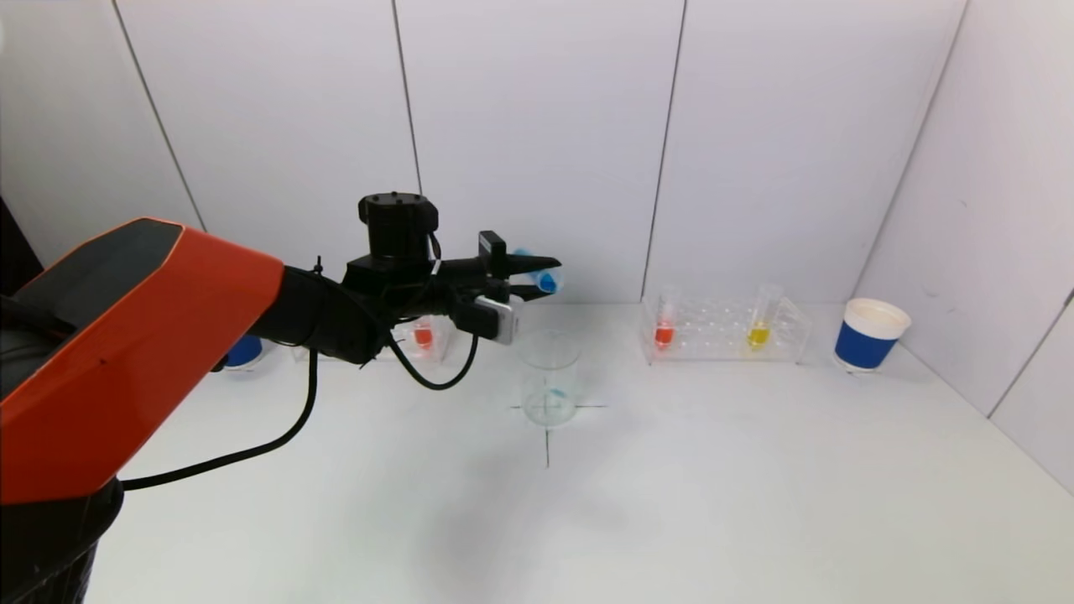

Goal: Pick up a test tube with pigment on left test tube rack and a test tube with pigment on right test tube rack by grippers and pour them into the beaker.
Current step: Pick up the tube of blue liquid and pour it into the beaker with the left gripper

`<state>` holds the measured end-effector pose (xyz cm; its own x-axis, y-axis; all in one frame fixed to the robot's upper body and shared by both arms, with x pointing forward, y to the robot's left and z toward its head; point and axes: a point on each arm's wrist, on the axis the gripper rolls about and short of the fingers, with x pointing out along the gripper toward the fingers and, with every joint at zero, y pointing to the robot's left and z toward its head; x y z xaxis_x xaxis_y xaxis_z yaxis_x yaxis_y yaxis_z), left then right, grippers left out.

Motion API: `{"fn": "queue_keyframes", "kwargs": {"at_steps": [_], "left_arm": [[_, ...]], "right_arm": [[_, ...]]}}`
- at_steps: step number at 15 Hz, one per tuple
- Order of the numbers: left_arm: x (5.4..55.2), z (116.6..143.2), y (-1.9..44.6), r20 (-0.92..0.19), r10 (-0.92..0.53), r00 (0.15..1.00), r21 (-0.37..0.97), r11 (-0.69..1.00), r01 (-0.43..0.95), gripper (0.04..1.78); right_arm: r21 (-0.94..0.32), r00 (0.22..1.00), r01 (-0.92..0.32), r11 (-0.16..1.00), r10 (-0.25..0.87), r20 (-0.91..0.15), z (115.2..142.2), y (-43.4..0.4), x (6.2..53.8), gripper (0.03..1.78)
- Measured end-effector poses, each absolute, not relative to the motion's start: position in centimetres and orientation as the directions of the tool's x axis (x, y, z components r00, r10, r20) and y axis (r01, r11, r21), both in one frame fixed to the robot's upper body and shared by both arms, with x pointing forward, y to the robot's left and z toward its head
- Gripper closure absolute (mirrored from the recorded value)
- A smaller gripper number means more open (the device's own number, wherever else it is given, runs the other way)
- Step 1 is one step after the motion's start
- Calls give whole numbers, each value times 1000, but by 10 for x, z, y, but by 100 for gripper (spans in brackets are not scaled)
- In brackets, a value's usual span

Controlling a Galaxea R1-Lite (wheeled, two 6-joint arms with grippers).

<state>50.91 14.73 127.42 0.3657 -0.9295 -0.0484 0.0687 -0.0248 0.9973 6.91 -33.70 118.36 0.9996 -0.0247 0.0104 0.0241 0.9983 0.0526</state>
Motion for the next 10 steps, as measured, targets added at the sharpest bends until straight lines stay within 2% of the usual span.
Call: {"fn": "queue_keyframes", "kwargs": {"at_steps": [4,10], "left_arm": [[508,1276,147,-43,-936,349,999,-45,4,138],[506,1275,148,-48,-936,348,998,-58,-20,138]], "right_arm": [[52,1000,24,998,-25,10,1184,-337,69,4],[52,1000,24,998,-25,10,1184,-337,69,4]]}}
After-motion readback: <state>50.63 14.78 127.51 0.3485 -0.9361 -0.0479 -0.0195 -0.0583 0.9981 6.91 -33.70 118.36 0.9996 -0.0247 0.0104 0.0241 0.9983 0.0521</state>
